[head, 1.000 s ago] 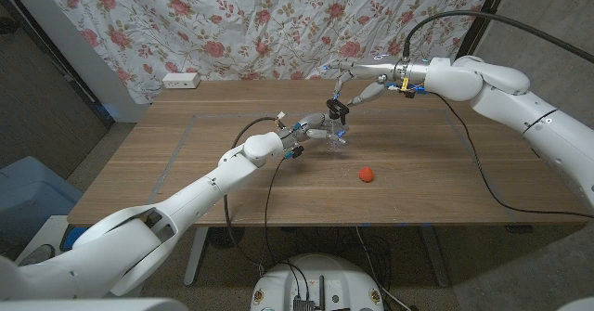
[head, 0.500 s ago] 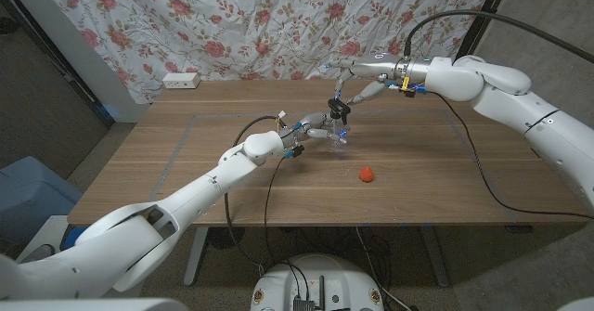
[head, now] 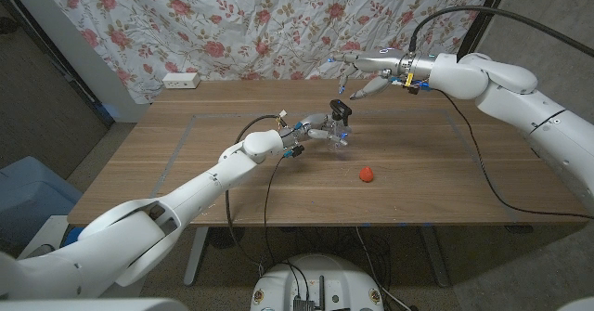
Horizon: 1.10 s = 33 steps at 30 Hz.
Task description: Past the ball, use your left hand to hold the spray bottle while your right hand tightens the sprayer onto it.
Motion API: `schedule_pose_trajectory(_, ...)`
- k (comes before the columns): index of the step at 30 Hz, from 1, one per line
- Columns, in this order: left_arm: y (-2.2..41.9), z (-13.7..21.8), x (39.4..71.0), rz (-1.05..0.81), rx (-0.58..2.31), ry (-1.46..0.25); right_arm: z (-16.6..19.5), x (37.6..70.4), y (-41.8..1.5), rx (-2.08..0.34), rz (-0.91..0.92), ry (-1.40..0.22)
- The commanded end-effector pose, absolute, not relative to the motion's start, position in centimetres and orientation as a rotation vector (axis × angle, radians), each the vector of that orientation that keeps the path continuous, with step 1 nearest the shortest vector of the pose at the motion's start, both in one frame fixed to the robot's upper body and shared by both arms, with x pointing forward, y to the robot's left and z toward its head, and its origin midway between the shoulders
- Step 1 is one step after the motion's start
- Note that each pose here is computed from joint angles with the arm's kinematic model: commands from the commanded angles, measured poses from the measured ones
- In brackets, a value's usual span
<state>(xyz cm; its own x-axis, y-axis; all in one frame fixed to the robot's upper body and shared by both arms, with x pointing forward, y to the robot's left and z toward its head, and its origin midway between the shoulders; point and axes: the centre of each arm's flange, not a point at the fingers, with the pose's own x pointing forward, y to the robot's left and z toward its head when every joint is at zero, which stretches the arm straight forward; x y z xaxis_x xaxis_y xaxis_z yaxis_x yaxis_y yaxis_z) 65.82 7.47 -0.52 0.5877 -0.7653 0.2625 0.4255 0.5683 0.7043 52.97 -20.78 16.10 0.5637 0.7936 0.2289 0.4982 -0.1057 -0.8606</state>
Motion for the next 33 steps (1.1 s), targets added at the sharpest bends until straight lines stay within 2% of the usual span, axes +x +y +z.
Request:
schedule_pose_trajectory(1, 7.2, -0.1, 66.2, -0.802, 0.666, -0.589, 16.8, 52.2, -20.9, -1.78, 0.354, -1.063)
schedule_pose_trajectory(33, 6.9, 1.6, 67.1, -0.923, 0.733, -0.533, 17.6, 52.0, -20.2, -1.961, 0.425, -1.041)
